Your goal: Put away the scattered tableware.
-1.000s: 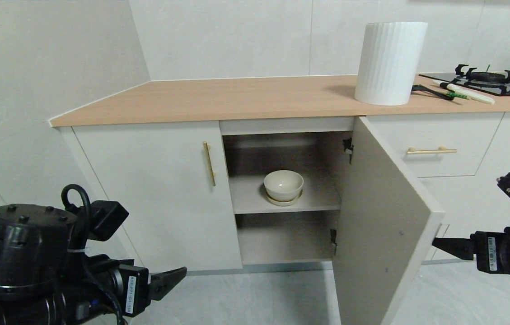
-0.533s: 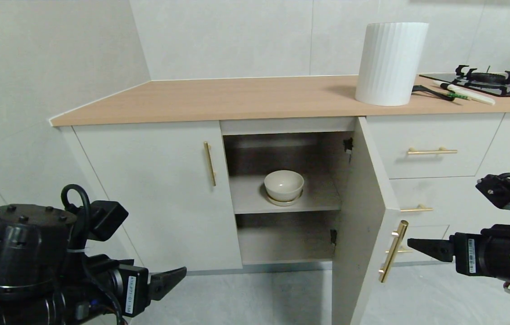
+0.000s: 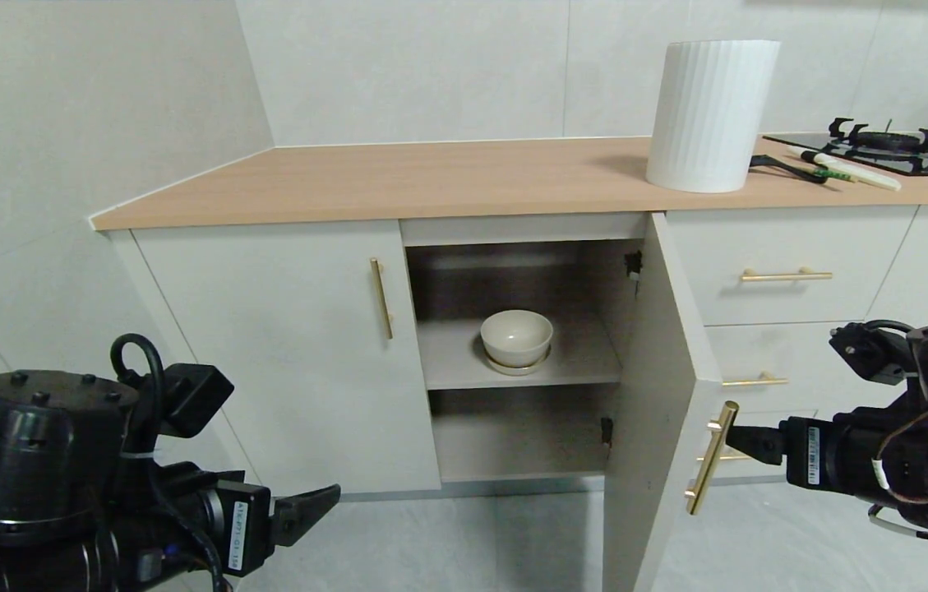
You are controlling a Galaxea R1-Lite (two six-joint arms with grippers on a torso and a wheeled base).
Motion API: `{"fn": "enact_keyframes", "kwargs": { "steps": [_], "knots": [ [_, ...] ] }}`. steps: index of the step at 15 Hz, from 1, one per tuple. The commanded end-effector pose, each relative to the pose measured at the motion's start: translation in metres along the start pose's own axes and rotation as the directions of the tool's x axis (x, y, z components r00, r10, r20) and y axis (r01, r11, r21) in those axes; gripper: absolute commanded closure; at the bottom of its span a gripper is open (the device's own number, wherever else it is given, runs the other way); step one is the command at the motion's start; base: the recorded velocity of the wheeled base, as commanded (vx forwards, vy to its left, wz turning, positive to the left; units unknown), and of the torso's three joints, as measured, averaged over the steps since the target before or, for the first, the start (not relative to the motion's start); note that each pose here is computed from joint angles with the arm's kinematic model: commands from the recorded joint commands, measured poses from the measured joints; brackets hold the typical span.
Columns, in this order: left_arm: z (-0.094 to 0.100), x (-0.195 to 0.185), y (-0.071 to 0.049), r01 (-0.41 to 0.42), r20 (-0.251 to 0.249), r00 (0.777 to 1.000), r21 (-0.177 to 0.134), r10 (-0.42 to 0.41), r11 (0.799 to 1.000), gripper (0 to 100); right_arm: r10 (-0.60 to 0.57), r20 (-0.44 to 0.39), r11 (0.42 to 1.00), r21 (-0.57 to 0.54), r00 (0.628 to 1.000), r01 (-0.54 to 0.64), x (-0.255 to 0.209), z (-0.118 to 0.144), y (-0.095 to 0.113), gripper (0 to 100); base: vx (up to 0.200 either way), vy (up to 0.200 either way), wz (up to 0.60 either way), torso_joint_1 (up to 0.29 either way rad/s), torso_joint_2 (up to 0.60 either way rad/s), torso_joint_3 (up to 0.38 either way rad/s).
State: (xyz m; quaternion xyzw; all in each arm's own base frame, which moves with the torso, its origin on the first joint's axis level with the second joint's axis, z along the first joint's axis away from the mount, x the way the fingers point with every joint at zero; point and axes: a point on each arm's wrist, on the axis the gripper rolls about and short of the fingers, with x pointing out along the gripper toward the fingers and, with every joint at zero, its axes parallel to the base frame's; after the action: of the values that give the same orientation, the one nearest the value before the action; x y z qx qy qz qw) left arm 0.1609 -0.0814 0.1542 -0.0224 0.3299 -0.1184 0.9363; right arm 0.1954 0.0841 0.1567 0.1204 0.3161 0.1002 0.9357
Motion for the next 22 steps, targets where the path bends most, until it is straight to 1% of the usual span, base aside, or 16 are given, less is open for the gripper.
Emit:
{"fn": "enact_keyframes", "kwargs": {
  "steps": [1,4,6,7,8,9,10,11,12,13,15,16,18,19,20,22],
  "knots": [
    [0.001,0.0,0.0,-0.001,0.003,1.0,-0.002,0.001,1.0,0,0.008,-0.009,1.0,-0.008,1.0,-0.008,0.008,-0.001,0.003,0,0.0,0.0,0.0,0.0,0.0,0.0],
    [0.002,-0.002,0.0,-0.001,0.014,1.0,-0.004,0.001,1.0,0,0.043,-0.034,0.999,-0.018,0.998,-0.044,0.014,-0.003,0.006,0,0.0,0.0,0.0,0.0,0.0,0.0],
    [0.003,-0.004,0.001,-0.003,0.027,1.0,-0.009,0.003,1.0,0,0.102,-0.078,0.994,-0.026,0.992,-0.105,0.023,-0.002,0.011,0,0.0,0.0,0.0,0.0,0.0,0.0],
    [0.003,-0.005,0.001,-0.002,0.028,1.0,-0.01,0.002,1.0,0,0.109,-0.077,0.993,-0.031,0.991,-0.111,0.025,0.0,0.013,0,0.0,0.0,0.0,0.0,0.0,0.0],
    [0.004,-0.006,0.001,-0.002,0.039,0.999,-0.011,0.003,1.0,0,0.119,-0.067,0.992,-0.038,0.991,-0.122,0.033,0.008,0.019,0,0.0,0.0,0.0,0.0,0.0,0.0],
    [0.006,-0.007,0.003,-0.007,0.049,0.999,-0.017,0.008,1.0,0,0.13,-0.059,0.989,-0.065,0.99,-0.134,0.04,0.017,0.025,0,0.0,0.0,0.0,0.0,0.0,0.0],
    [0.007,-0.011,0.005,-0.011,0.069,0.998,-0.027,0.013,1.0,0,0.136,-0.06,0.984,-0.103,0.989,-0.142,0.049,0.023,0.029,0,0.0,0.0,0.0,0.0,0.0,0.0],
    [0.01,-0.014,0.007,-0.013,0.086,0.996,-0.022,0.015,1.0,0,0.144,-0.058,0.978,-0.142,0.988,-0.151,0.06,0.029,0.034,0,0.0,0.0,0.0,0.0,0.0,0.0],
    [0.011,-0.015,0.008,-0.019,0.091,0.996,-0.012,0.02,1.0,0,0.154,-0.054,0.974,-0.159,0.987,-0.161,0.074,0.037,0.039,0,0.0,0.0,0.0,0.0,0.0,0.0],
    [0.011,-0.015,0.008,-0.021,0.093,0.995,-0.015,0.023,1.0,0,0.153,-0.056,0.974,-0.159,0.987,-0.16,0.082,0.04,0.041,0,0.0,0.0,0.0,0.0,0.0,0.0],
    [0.011,-0.014,0.008,-0.018,0.088,0.996,-0.012,0.019,1.0,0,0.137,-0.092,0.977,-0.154,0.986,-0.15,0.102,0.033,0.042,0,0.0,0.0,0.0,0.0,0.0,0.0],
    [0.011,-0.014,0.008,-0.008,0.086,0.996,-0.012,0.009,1.0,0,0.138,-0.091,0.977,-0.15,0.986,-0.15,0.104,0.033,0.042,0,0.0,0.0,0.0,0.0,0.0,0.0],
    [0.01,-0.013,0.007,0.028,0.073,0.997,-0.011,-0.027,1.0,0,0.15,-0.054,0.979,-0.132,0.987,-0.156,0.11,0.035,0.043,0,0.0,0.0,0.0,0.0,0.0,0.0],
    [0.011,-0.013,0.006,0.03,0.074,0.997,-0.01,-0.029,1.0,0,0.157,-0.032,0.982,-0.106,0.987,-0.159,0.114,0.034,0.044,0,0.0,0.0,0.0,0.0,0.0,0.0],
    [0.011,-0.013,0.006,0.03,0.074,0.997,-0.011,-0.029,0.999,0,0.154,-0.024,0.984,-0.088,0.988,-0.155,0.119,0.033,0.044,0,0.0,0.0,0.0,0.0,0.0,0.0],
    [0.011,-0.014,0.007,0.03,0.075,0.997,-0.012,-0.029,0.999,0,0.126,-0.036,0.987,-0.091,0.991,-0.129,0.128,0.026,0.045,0,0.0,0.0,0.0,0.0,0.0,0.0]
  ]
}}
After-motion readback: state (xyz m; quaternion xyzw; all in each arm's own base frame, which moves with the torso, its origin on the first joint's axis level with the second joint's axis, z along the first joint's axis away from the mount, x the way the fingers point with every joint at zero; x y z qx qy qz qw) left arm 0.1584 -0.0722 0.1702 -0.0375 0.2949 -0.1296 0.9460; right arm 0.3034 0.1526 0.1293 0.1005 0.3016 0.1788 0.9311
